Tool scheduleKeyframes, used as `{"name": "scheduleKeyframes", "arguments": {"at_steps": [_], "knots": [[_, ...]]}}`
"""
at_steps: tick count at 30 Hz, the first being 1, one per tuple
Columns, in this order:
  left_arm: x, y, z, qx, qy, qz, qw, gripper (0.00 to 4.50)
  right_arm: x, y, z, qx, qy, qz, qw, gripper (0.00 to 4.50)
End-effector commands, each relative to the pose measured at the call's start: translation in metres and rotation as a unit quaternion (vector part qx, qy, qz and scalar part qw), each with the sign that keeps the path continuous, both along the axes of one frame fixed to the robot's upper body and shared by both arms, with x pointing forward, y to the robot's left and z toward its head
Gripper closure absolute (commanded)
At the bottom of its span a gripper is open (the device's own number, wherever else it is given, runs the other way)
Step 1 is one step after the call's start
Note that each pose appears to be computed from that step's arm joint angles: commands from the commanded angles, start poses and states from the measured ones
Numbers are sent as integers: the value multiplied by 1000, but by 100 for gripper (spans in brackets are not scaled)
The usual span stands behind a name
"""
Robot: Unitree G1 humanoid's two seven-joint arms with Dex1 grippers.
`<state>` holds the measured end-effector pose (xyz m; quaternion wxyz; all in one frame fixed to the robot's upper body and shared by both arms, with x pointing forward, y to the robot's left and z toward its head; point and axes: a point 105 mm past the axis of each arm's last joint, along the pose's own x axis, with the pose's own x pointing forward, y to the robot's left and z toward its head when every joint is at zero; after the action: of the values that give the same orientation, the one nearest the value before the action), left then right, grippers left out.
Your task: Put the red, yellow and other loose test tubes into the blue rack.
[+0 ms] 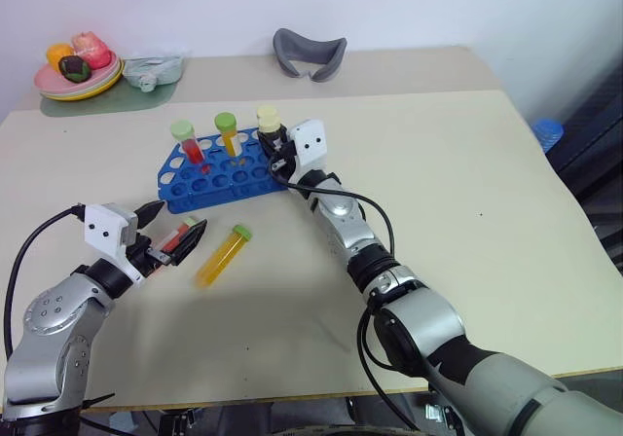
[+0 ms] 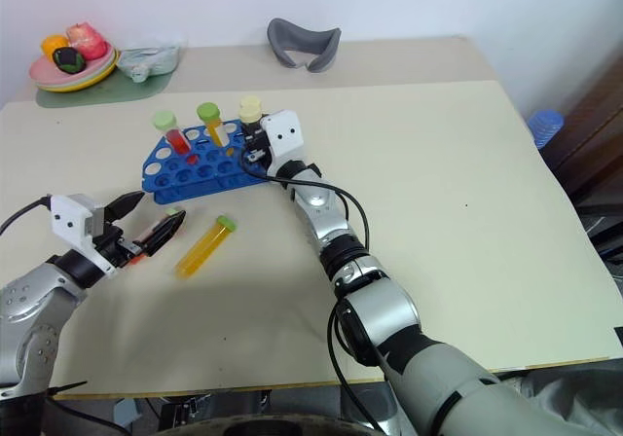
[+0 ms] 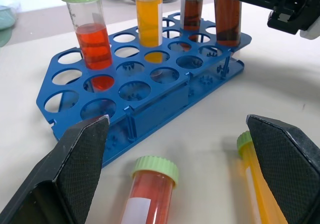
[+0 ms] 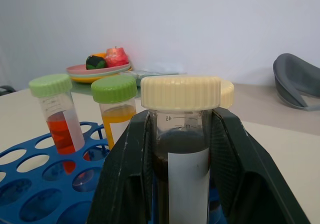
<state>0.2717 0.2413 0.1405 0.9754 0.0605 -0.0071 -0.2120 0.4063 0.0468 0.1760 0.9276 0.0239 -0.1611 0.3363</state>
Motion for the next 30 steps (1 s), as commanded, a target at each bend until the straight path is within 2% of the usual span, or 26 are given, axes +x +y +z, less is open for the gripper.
{"name": "scheduleKeyframes", "arguments": {"at_steps": [1,3,6,12,17,19,21,25,27,30], "knots": [[-1,1,11,3,-24,-2,1000,0,-19,23,7,32,-5,57,998,291],[0,0,11,2,-24,-3,1000,0,-20,18,14,31,-25,49,998,214],[1,-2,11,0,-25,-4,1000,0,-20,9,27,33,-55,32,997,71],[-1,-3,12,1,-27,-3,1000,0,-29,-17,50,32,-95,41,994,71],[-1,0,17,9,-27,3,1000,0,-47,-50,57,-12,-101,75,992,71],[-1,4,20,23,-19,12,999,0,-54,-71,51,-51,-79,92,991,71],[-2,6,23,37,-8,14,999,0,-67,-92,34,-121,-38,129,983,71],[-7,-9,33,48,15,-17,999,0,-109,-124,-6,-274,26,212,938,71],[-10,-22,33,60,37,-46,996,0,-118,-137,-15,-306,43,222,925,71],[-14,-40,35,77,71,-87,991,0,-122,-147,-15,-317,50,218,922,71]]}}
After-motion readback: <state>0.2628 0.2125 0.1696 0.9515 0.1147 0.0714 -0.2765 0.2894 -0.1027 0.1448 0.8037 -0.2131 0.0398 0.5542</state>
